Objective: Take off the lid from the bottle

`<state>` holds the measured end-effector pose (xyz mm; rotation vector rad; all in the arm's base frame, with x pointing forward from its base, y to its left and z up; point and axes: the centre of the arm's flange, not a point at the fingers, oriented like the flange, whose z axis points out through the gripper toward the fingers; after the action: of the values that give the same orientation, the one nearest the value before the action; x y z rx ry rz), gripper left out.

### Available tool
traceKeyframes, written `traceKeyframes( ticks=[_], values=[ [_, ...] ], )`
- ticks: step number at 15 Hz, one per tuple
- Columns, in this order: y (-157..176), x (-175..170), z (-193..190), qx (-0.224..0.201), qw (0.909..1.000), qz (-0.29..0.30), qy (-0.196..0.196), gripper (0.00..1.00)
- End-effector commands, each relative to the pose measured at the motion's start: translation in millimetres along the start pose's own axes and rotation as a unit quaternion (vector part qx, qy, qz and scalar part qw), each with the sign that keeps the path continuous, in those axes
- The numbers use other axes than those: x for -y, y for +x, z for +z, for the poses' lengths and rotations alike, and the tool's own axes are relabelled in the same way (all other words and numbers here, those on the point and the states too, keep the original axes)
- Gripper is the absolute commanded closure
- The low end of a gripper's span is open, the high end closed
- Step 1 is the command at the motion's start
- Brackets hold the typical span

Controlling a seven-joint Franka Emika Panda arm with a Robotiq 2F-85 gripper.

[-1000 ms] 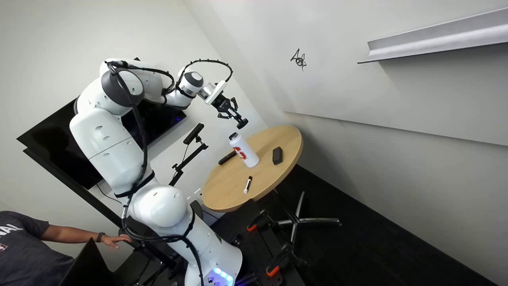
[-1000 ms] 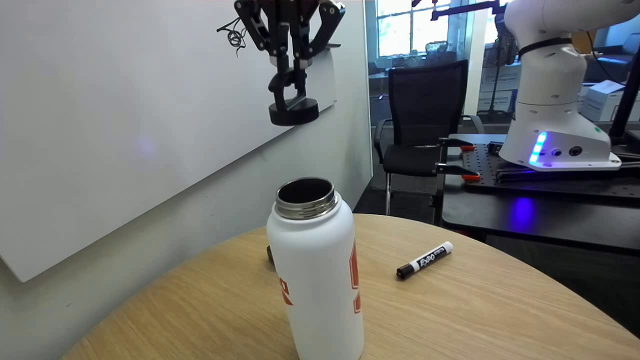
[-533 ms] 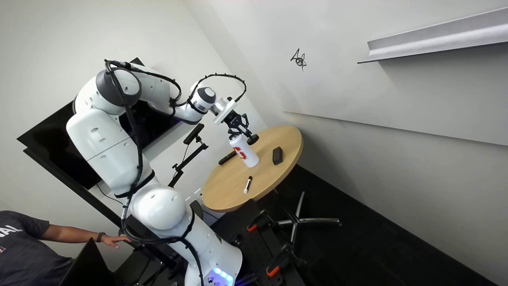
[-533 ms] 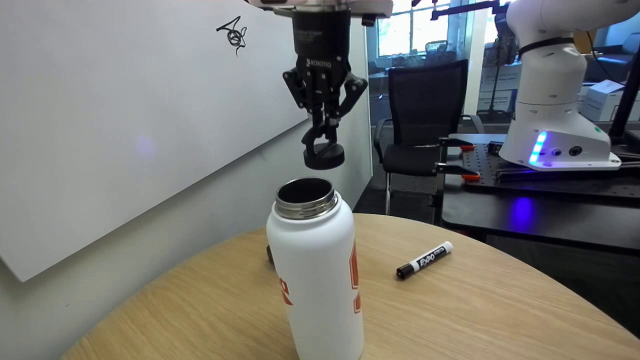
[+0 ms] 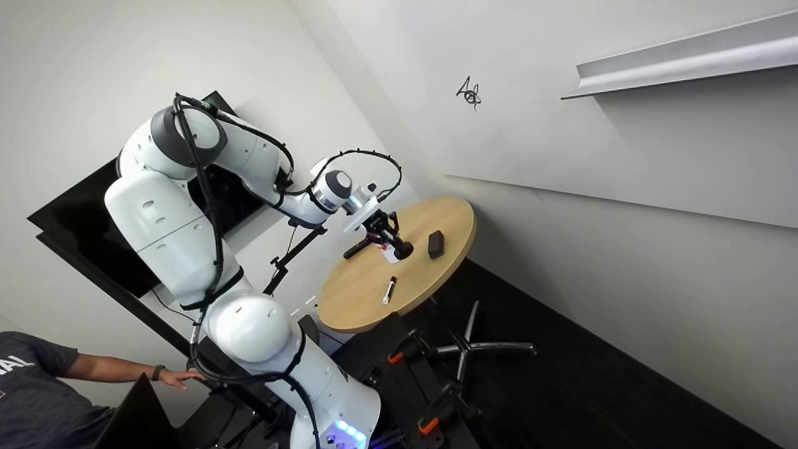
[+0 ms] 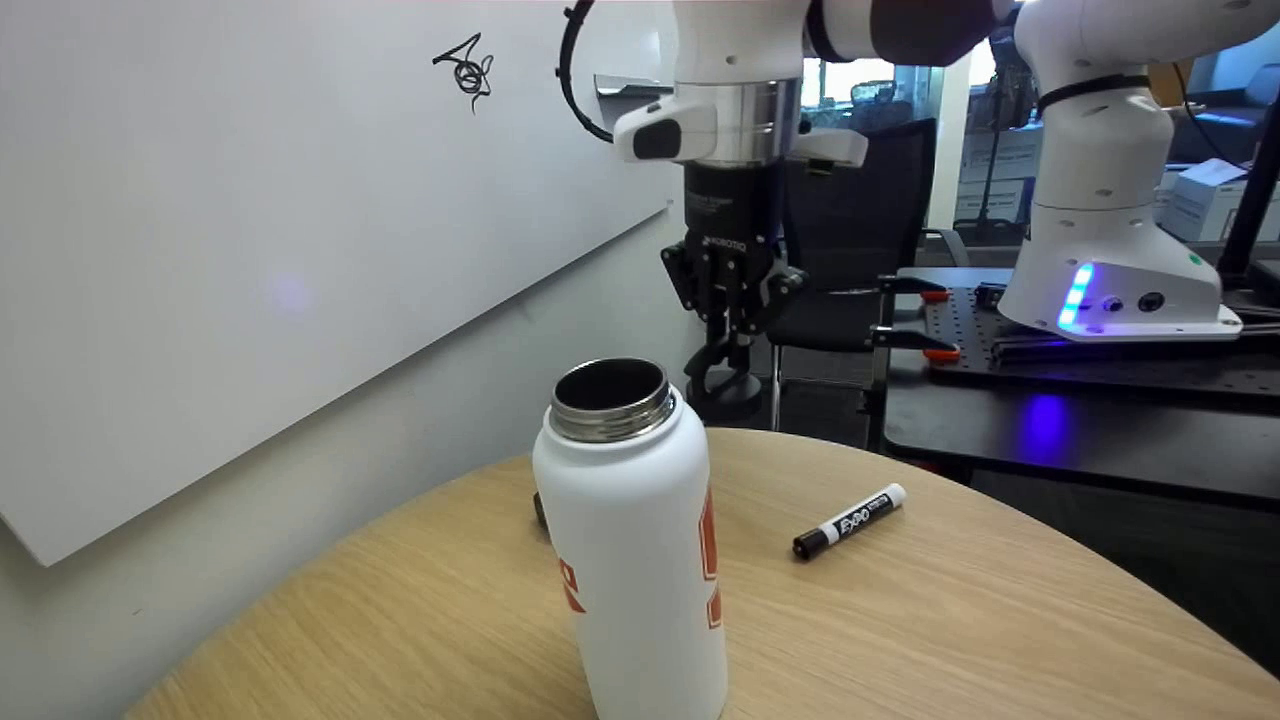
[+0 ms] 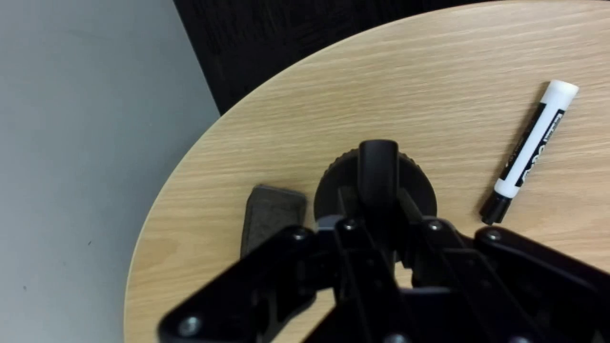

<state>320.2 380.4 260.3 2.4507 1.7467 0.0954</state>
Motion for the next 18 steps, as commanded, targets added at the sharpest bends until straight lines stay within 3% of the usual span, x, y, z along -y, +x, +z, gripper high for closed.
traceKeyframes(
  ticks=[1, 3, 4, 8, 9, 18],
  values=[
    [-20.2, 28.0, 23.8, -0.028, 0.9989, 0.036, 0.008, 0.95],
    [-24.5, 40.5, 32.8, -0.026, 0.9980, 0.056, 0.012, 0.95],
    [-17.5, 27.2, 25.9, -0.018, 0.9990, 0.038, 0.017, 0.79],
    [-21.8, 36.1, 31.6, -0.016, 0.9985, 0.048, 0.022, 0.79],
    [-21.8, 36.1, 31.5, -0.016, 0.9985, 0.048, 0.022, 0.95],
    [-29.9, 37.5, 65.6, -0.009, 0.9975, 0.056, 0.042, 0.95]
  ],
)
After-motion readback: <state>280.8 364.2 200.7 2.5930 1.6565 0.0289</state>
